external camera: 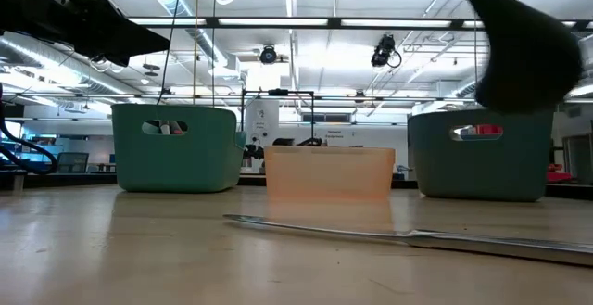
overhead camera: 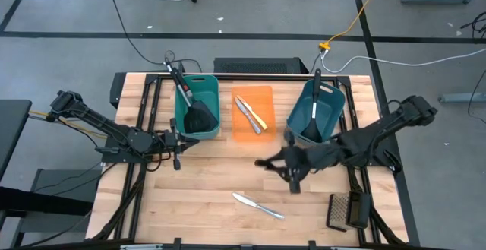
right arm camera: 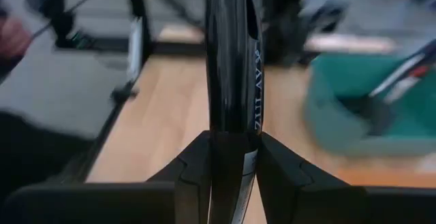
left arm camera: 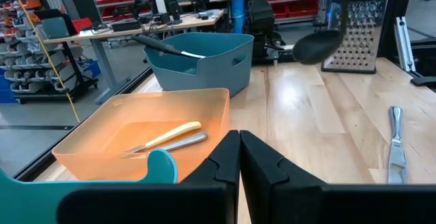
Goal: Pick & Place Kitchen Items
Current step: Put the black serving spoon into the dark blue bin
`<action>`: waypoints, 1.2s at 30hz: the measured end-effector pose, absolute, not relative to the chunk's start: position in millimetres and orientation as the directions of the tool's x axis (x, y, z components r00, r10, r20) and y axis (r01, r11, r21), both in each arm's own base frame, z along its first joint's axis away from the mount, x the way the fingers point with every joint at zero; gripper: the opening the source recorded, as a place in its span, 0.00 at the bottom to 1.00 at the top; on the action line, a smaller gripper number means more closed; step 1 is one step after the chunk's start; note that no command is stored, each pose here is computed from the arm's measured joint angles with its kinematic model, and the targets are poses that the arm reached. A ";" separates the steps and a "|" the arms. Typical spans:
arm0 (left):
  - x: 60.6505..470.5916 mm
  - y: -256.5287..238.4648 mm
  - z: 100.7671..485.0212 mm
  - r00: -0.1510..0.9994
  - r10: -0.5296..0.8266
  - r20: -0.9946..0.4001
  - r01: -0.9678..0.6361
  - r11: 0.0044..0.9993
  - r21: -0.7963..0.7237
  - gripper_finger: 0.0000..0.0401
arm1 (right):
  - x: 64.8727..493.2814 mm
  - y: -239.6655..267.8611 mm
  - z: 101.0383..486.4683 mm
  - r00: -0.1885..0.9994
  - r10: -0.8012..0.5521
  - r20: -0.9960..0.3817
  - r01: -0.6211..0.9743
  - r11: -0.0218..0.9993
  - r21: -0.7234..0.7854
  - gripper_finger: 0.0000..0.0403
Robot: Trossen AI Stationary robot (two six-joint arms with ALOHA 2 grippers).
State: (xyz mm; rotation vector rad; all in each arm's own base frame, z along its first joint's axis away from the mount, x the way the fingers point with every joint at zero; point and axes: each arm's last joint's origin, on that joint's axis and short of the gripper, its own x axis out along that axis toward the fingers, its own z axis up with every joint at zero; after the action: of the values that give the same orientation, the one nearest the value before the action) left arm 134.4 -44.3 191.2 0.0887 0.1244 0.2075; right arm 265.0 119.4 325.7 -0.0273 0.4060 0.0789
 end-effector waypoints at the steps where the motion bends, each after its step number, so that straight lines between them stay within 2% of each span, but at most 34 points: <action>1: 134.4 -44.2 191.2 0.971 0.211 -0.114 -0.200 0.975 0.101 0.04 | 262.6 116.2 331.2 0.929 0.045 -0.368 -0.056 0.998 -0.020 0.22; 7: 134.4 -44.3 191.2 0.971 0.211 -0.114 -0.200 0.975 0.101 0.04 | 237.3 96.9 363.2 0.969 -0.054 -0.242 0.039 0.997 -0.065 0.22; 13: 134.4 -44.2 191.3 0.971 0.211 -0.114 -0.200 0.975 0.101 0.04 | 210.8 84.9 380.9 0.984 -0.070 -0.164 0.059 0.996 -0.069 0.22; 18: 134.4 -44.3 191.2 0.971 0.210 -0.114 -0.199 0.975 0.101 0.04 | 181.5 70.9 373.8 0.990 -0.077 -0.122 0.073 0.997 -0.033 0.22; 27: 134.4 -44.3 191.3 0.971 0.211 -0.114 -0.200 0.975 0.101 0.04 | 127.3 44.8 335.2 0.994 -0.094 0.051 0.091 0.993 0.074 0.22; 36: 134.4 -44.3 191.2 0.971 0.211 -0.114 -0.200 0.975 0.101 0.04 | 120.9 41.8 322.2 0.992 -0.094 0.079 0.087 0.992 0.092 0.22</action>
State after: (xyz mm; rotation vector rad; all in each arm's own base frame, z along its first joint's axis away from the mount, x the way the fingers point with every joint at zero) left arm 134.4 -44.3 191.2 0.0895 0.1244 0.2075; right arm 120.9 41.8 322.2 0.0882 -0.0837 -0.0911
